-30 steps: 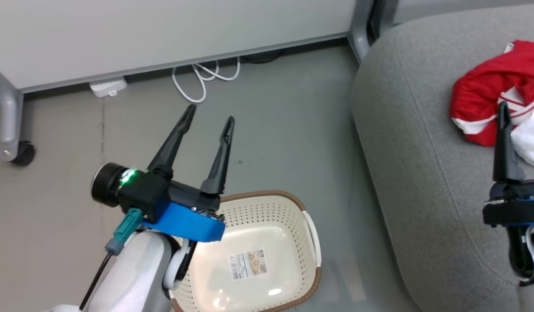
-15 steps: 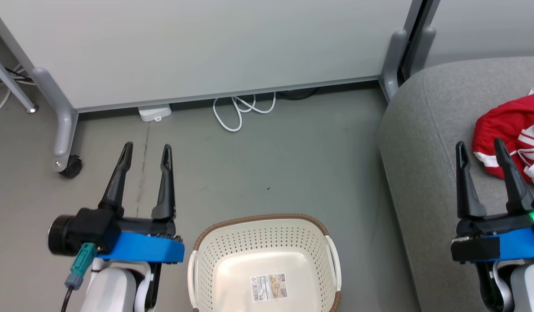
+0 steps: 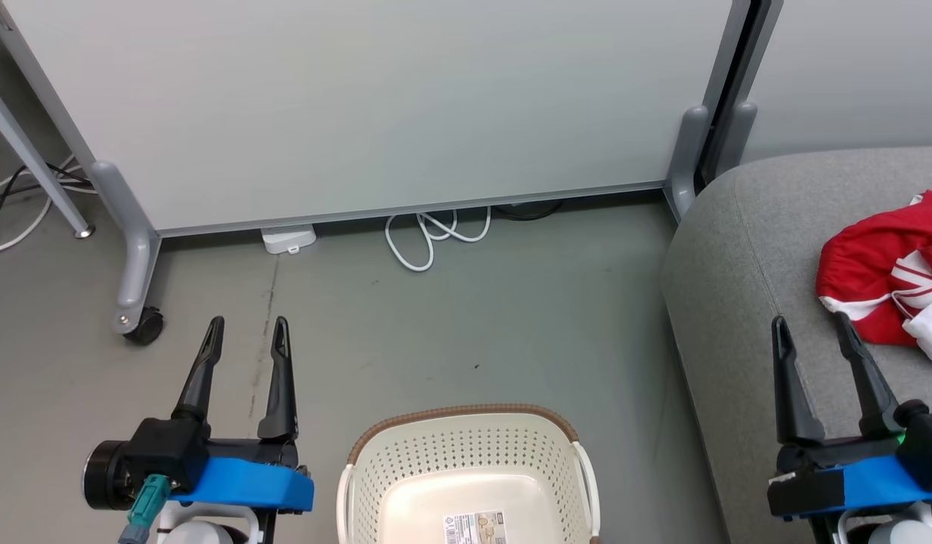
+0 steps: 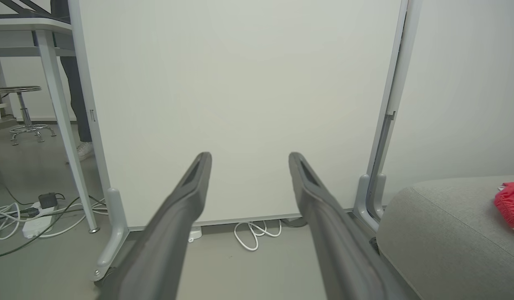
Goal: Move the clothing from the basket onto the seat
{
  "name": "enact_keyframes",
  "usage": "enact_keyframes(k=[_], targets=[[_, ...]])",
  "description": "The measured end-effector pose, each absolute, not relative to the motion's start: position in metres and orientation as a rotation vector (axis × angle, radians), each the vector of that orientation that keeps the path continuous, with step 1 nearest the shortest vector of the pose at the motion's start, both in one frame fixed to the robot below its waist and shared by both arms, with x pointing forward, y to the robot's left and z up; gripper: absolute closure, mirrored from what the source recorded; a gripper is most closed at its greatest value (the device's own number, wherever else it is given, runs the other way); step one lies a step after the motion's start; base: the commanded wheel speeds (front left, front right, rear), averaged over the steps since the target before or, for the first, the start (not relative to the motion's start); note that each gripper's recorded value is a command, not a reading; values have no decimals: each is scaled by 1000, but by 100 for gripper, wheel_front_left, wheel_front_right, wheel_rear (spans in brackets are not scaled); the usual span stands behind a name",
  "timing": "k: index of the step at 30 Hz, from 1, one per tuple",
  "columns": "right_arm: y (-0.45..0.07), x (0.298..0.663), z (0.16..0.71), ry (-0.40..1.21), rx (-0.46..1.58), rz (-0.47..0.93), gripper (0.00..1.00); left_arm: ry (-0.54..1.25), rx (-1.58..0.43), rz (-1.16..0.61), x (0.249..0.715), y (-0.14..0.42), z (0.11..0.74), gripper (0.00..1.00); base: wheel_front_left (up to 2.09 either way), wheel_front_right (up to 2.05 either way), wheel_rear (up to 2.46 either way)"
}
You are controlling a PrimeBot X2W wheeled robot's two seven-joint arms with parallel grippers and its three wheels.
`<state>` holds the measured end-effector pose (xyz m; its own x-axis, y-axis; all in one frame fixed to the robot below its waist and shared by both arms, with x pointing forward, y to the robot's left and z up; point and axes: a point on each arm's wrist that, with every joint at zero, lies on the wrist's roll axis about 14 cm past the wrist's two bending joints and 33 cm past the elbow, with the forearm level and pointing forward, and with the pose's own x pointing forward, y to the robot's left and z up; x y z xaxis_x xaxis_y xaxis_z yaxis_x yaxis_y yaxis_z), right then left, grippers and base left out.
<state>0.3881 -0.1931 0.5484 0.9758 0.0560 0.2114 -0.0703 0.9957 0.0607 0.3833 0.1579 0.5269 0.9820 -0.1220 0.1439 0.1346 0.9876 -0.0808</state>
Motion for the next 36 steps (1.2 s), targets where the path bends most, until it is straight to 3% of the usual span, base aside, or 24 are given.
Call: enact_keyframes(k=[18, 19, 25, 36], targets=[[-184, 378, 536, -178, 88, 67, 0, -118, -75, -112, 374, 163, 519, 0, 0, 0, 0], [-184, 378, 535, -175, 90, 67, 100, -114, -74, -111, 373, 164, 518, 100, 0, 0, 0], [-184, 373, 512, -99, 112, 59, 100, -9, -98, -98, 361, 164, 486, 100, 0, 0, 0], [-192, 373, 504, -54, 318, 13, 100, 28, -308, -33, 362, 177, 481, 100, 0, 0, 0]])
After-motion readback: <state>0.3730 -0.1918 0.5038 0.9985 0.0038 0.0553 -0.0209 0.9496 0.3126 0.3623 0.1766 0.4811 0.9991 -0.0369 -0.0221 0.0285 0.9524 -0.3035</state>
